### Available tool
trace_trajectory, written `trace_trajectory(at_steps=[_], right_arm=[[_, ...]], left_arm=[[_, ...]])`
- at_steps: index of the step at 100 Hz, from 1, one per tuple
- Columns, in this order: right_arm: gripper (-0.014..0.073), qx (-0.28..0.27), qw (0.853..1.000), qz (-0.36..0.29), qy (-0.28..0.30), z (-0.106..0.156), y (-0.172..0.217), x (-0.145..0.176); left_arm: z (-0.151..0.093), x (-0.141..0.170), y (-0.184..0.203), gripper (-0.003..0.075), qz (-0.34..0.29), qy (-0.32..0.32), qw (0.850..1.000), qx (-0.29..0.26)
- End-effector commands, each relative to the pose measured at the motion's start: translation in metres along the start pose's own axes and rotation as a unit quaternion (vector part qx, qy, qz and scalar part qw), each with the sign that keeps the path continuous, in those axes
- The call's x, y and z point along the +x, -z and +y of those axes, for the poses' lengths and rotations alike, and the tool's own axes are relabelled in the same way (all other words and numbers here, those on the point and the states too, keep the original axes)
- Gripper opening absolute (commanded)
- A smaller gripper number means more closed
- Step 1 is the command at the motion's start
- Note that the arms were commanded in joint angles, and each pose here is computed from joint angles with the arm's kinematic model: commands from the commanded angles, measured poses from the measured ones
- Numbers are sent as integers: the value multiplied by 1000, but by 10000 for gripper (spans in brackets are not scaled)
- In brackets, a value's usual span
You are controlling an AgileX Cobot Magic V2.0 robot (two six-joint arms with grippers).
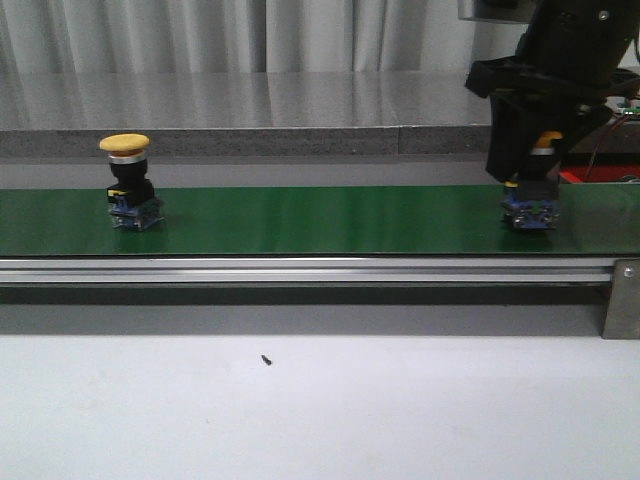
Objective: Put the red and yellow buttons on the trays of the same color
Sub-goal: 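Lower the right gripper onto the yellow button at the belt end and grasp, then carry the yellow button into the yellow tray and open the right gripper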
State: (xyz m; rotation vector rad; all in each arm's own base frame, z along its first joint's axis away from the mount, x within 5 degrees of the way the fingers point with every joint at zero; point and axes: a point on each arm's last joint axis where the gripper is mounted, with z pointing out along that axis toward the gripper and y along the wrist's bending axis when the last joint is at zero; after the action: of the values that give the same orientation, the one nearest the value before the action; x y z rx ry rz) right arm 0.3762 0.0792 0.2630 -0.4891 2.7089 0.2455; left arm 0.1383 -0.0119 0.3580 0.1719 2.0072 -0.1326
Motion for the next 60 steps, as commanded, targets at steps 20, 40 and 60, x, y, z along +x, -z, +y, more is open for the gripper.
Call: trace_trajectory(at_steps=[20,40,60], right_arm=[[190,48,994,-82,-58,-39,108,18],[190,107,977,-122,-137,-84,166,55],[190,157,952,-129,-229,-143,177,91]], left_arm=[[0,-14,5,-20,-48,8,999,-4],[0,-14,5,-19,-48,8,999,-4],[0,-14,5,-20,-48,8,999,-4]])
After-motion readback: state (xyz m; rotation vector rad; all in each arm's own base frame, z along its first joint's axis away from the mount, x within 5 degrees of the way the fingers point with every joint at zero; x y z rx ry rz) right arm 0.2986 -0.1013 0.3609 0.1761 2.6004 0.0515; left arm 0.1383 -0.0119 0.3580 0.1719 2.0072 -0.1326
